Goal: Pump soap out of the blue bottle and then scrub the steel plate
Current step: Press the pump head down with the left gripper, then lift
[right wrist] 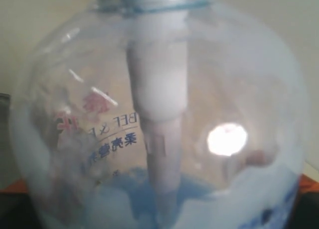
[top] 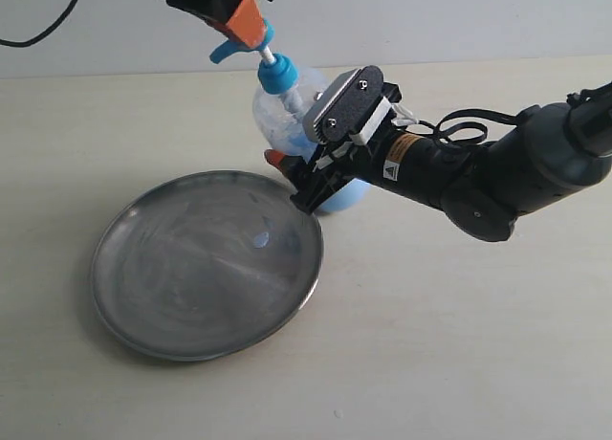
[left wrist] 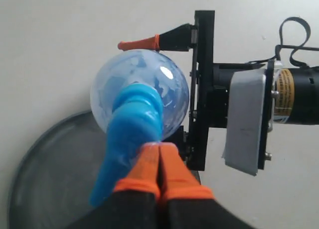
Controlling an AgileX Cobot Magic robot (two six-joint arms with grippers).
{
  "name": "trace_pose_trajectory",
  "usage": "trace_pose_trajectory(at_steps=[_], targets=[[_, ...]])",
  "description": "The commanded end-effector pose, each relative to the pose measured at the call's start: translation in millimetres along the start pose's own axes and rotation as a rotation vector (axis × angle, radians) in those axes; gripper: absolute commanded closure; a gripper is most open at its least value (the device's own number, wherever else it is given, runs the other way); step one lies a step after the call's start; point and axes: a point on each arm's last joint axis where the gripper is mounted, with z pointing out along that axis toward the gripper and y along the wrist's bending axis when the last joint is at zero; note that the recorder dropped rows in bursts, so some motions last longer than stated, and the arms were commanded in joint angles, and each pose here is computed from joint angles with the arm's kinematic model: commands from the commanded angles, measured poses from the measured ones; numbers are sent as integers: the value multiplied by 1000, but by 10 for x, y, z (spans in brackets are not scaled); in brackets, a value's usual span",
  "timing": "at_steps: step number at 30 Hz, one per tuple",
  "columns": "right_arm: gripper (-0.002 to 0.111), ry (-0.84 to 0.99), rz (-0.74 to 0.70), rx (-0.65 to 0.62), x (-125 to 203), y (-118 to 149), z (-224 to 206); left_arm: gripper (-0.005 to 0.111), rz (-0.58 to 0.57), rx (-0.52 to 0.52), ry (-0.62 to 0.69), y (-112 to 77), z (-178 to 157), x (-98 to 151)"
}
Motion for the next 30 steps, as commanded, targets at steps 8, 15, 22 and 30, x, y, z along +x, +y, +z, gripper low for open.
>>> trace_pose_trajectory(at_steps=[8,15,22,30], targets=[[108,-79,-33,-21,-98,28,-5,107,5,-31,-166,-46,-217,-89],[108,-79,-33,-21,-98,28,-5,107,12,-230,-160,79,-416,-37],[108,-79,-33,-21,-98,28,-5,107,-2,-261,-39,176,-186,15],[108,-79,-33,-21,-98,28,-5,107,-25,-245,27,212,-7,41]])
